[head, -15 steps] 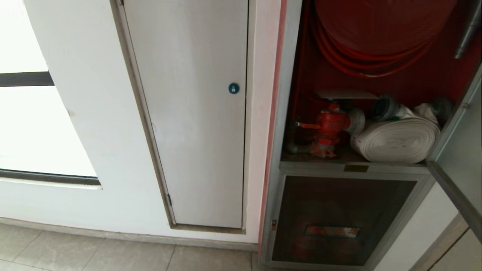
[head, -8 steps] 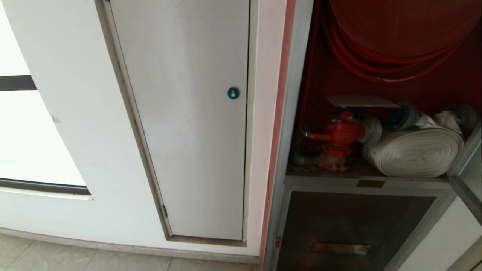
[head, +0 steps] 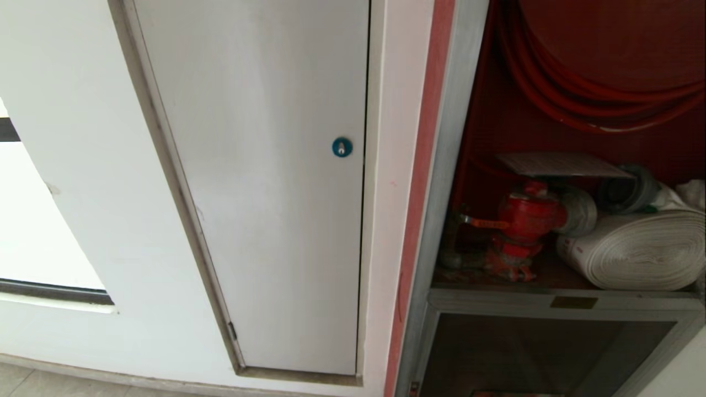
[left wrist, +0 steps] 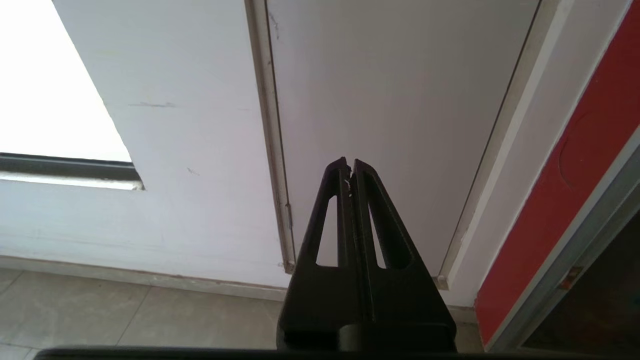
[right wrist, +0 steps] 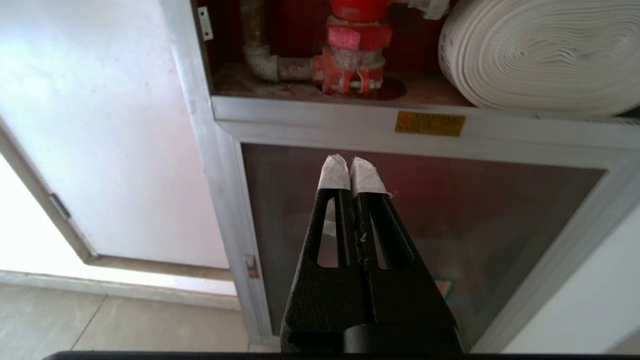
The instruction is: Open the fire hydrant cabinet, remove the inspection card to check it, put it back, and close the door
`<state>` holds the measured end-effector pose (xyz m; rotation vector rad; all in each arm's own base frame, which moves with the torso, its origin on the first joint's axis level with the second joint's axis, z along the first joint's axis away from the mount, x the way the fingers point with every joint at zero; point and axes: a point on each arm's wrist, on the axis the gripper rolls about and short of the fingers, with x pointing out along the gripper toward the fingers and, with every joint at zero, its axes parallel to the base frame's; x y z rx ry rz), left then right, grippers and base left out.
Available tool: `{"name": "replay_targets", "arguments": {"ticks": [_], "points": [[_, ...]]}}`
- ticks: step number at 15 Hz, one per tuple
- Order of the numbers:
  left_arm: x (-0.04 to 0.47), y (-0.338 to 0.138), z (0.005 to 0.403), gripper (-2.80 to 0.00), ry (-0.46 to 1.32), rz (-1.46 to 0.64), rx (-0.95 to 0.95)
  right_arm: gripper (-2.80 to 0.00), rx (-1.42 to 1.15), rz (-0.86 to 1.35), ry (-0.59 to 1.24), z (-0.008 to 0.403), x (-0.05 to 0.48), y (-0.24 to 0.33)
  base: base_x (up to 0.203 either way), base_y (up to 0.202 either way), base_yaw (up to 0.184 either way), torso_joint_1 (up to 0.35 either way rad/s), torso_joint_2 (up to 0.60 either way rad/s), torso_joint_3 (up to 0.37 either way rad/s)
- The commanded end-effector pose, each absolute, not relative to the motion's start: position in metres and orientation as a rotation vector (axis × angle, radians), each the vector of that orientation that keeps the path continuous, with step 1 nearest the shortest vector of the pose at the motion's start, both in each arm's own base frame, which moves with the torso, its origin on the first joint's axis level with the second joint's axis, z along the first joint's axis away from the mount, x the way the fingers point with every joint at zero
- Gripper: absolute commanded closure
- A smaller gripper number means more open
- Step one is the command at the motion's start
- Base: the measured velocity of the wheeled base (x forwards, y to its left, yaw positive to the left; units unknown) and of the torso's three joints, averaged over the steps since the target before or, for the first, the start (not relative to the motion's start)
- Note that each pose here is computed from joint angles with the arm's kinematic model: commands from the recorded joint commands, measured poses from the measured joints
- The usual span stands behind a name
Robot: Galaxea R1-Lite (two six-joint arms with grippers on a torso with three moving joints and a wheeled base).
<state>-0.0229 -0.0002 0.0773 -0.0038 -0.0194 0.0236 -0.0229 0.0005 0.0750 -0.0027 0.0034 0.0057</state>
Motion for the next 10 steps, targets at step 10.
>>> {"name": "replay_targets", "arguments": {"ticks": [10], "points": [[-0.0223,-0.0002,0.0757,0.00,-0.012,0.025,-0.005,0.00,-0.003,0.006,0.003,0.0750,-0.0229,0.0006,0.196,0.000,-0.001,0.003,0.00,0.003]]}}
